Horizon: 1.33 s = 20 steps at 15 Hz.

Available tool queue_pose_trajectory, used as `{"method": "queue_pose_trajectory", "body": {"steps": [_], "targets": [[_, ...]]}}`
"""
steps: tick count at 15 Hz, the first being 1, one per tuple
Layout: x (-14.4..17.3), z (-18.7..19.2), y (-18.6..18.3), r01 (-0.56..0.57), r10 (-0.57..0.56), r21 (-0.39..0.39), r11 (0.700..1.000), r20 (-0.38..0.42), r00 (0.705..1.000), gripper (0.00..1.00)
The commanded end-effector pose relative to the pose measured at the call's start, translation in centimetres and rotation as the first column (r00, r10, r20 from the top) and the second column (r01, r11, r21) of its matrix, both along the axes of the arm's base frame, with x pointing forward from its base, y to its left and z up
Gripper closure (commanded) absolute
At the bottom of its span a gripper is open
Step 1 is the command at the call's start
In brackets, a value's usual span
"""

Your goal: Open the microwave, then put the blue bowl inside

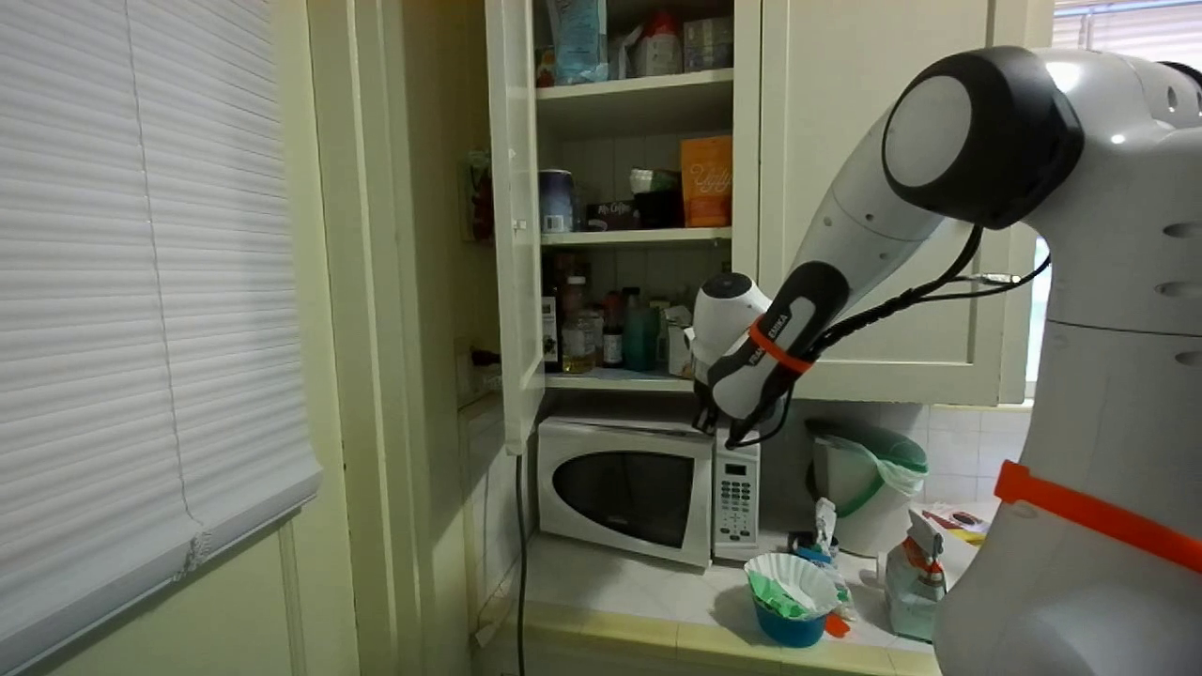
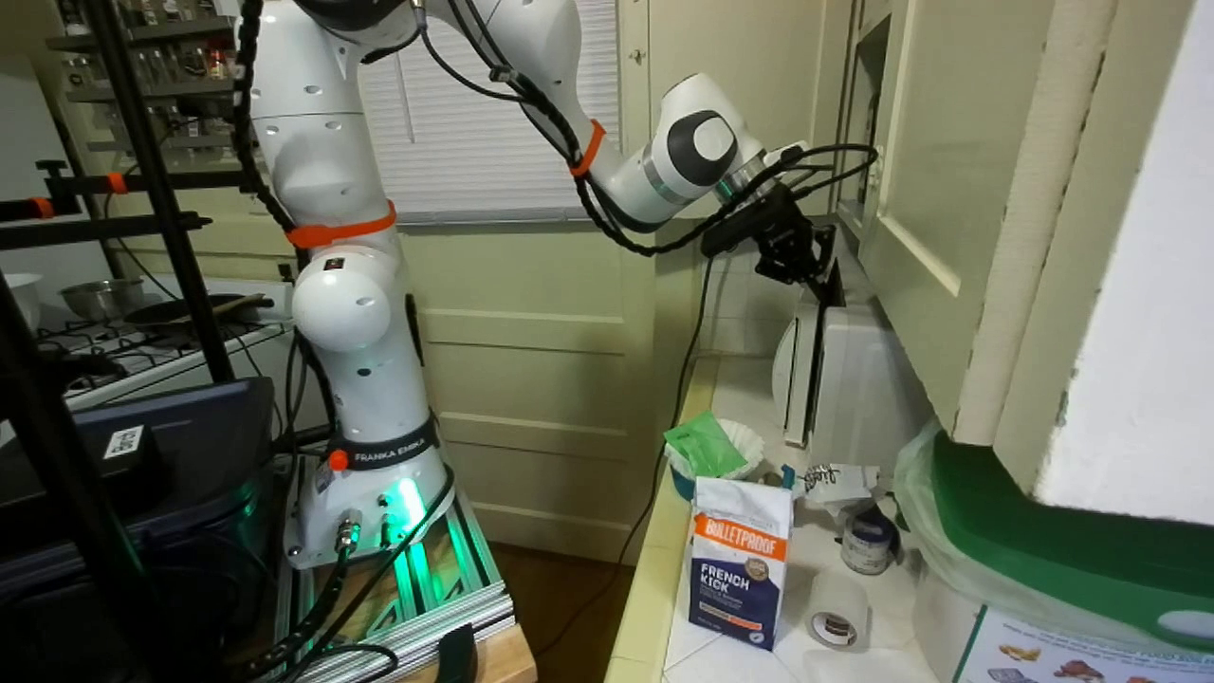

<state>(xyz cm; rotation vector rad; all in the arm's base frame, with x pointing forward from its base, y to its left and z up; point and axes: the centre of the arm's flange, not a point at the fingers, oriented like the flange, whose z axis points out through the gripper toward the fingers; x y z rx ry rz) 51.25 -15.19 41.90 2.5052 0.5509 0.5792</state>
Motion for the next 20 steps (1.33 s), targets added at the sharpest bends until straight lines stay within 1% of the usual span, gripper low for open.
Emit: {"method": "queue_pose_trajectory", "body": {"steps": [1, 5, 7, 11, 13, 17, 20], "targets": [[0.8, -1.3, 0.1, -0.009, 0.009, 0.006, 1.0, 0.014, 1.0, 1.0], [0.9, -1.4, 0.2, -0.022, 0.022, 0.024, 0.999, 0.004, 1.0, 1.0], [0.9, -1.5, 0.3, -0.032, 0.033, 0.046, 0.998, -0.007, 0.999, 1.0], [1.1, -1.9, 1.2, -0.069, 0.075, 0.12, 0.99, -0.042, 0.996, 1.0], [1.3, -1.8, 1.8, -0.086, 0.094, 0.157, 0.984, -0.046, 0.994, 1.0], [1.2, -1.4, 3.0, -0.113, 0.13, 0.24, 0.964, -0.058, 0.99, 1.0], [1.0, -1.0, 3.9, -0.113, 0.144, 0.292, 0.95, -0.084, 0.986, 1.0]]}}
